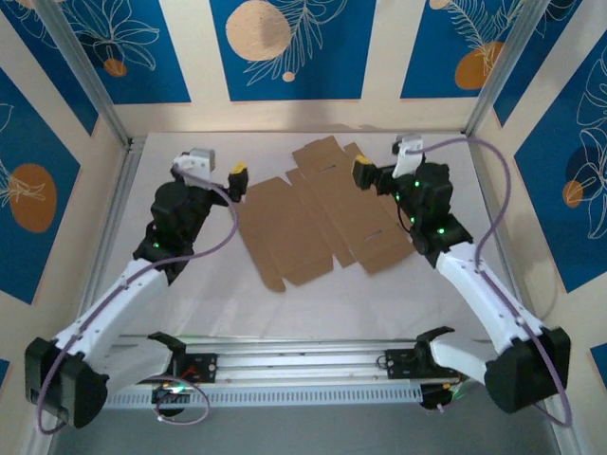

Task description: Fold the paper box

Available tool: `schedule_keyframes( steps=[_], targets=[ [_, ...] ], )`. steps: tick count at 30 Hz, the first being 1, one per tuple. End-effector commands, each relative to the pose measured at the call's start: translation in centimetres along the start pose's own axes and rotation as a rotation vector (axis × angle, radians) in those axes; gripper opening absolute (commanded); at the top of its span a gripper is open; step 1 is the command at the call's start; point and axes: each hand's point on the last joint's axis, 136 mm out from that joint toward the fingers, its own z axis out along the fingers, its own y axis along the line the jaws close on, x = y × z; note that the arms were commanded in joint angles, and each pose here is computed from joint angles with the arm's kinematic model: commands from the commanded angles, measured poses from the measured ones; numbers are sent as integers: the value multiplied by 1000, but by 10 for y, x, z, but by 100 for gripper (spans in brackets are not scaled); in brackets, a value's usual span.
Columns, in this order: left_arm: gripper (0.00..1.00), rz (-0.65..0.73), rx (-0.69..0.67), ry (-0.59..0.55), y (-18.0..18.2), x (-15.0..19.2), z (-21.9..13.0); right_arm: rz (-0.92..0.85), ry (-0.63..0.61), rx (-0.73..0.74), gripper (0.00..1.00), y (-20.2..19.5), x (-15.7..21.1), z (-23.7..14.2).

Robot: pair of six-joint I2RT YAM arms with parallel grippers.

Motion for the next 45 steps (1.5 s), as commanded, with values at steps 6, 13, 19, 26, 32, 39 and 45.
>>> schedule_keyframes(
  steps=[6, 13, 19, 26, 32, 39, 45],
  targets=[
    [100, -429, 48, 422, -23, 68, -30, 593, 332, -46, 94, -12, 20, -31],
    [100, -450, 70, 844, -75, 174, -19, 558, 633, 310, 99, -56, 127, -21],
    [100, -524, -10, 996, -79, 238, -21, 702, 572, 353, 99, -122, 148, -1],
    [100, -586, -168, 1146, -67, 303, -32, 754, 611, 295, 98, -179, 185, 45],
    [100, -593, -215, 1182, -58, 325, -36, 793, 796, 189, 96, -198, 219, 70],
    [100, -591, -246, 1213, -50, 337, -41, 742, 964, 78, 92, -183, 250, 79],
    [100, -582, -271, 1241, -45, 349, -42, 744, 1042, 22, 93, -163, 274, 83]
  ],
)
